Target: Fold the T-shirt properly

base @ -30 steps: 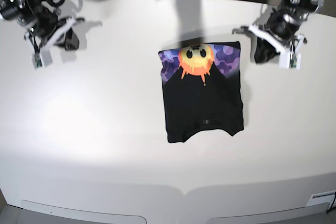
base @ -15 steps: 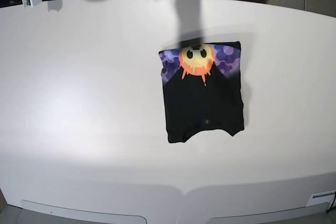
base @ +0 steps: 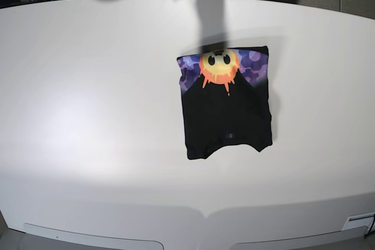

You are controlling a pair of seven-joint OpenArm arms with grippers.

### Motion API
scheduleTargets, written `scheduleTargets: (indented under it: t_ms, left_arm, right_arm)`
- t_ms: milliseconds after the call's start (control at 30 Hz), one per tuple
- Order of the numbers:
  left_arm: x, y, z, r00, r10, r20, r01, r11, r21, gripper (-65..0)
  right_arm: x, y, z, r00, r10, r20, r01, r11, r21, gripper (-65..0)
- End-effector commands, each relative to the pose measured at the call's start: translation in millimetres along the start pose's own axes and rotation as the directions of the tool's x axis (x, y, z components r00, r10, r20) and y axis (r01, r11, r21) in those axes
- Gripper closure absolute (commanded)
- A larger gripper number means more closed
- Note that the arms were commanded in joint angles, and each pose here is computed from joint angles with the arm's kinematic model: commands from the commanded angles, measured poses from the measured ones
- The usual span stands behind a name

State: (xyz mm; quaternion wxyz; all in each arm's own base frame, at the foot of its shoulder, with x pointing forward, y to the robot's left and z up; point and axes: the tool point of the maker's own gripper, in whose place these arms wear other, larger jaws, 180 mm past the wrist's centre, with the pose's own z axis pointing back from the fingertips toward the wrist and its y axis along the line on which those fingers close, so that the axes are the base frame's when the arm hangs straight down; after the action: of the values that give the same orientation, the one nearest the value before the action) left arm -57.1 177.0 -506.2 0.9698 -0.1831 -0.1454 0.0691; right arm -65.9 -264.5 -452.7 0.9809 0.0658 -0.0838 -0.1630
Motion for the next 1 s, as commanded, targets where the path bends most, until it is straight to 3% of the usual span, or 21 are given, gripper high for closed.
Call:
scheduleTargets:
  t_ms: [0, 267, 533, 700, 867, 967]
  left_arm:
    - [-7.1, 5.3, 0.9, 1.0, 0.023, -0.007, -0.023, 1.0, 0.003, 0.0]
    - [-31.1, 41.7, -38.0, 0.997, 0.078, -0.027, -0.076, 0.994, 0.074, 0.0]
    - [-46.3, 48.5, -80.4, 0.974, 0.184, -0.13, -0.174, 0.981, 0.09, 0.0]
    - [-30.4, 43.3, -102.0, 0.965, 0.229, -0.128, -0.22, 0.972, 0.079, 0.0]
    - [-20.5, 48.5, -115.3, 0.957, 0.258, -0.132, -0.24, 0.961, 0.14, 0.0]
    - [-15.6, 49.2, -119.1, 0.955, 0.265, -0.131, -0.245, 0.958, 0.147, 0.0]
  right_arm:
    - [-5.9, -9.3, 2.3, 1.0, 0.0, -0.005, 0.0, 1.0, -0.018, 0.0]
    - [-29.6, -64.6, -37.5, 0.99, -0.083, -0.116, 0.074, 0.994, -0.085, 0.0]
    - [-20.5, -112.5, -90.0, 0.979, -0.111, -0.173, 0.083, 0.984, -0.158, 0.0]
    - [3.4, -91.3, -124.2, 0.983, 0.038, -0.181, -0.054, 0.995, -0.088, 0.0]
    - [8.4, -34.5, -157.5, 0.932, 0.246, -0.265, -0.243, 0.969, 0.044, 0.0]
    - [9.8, -15.6, -173.8, 0.913, 0.296, -0.281, -0.305, 0.952, 0.011, 0.0]
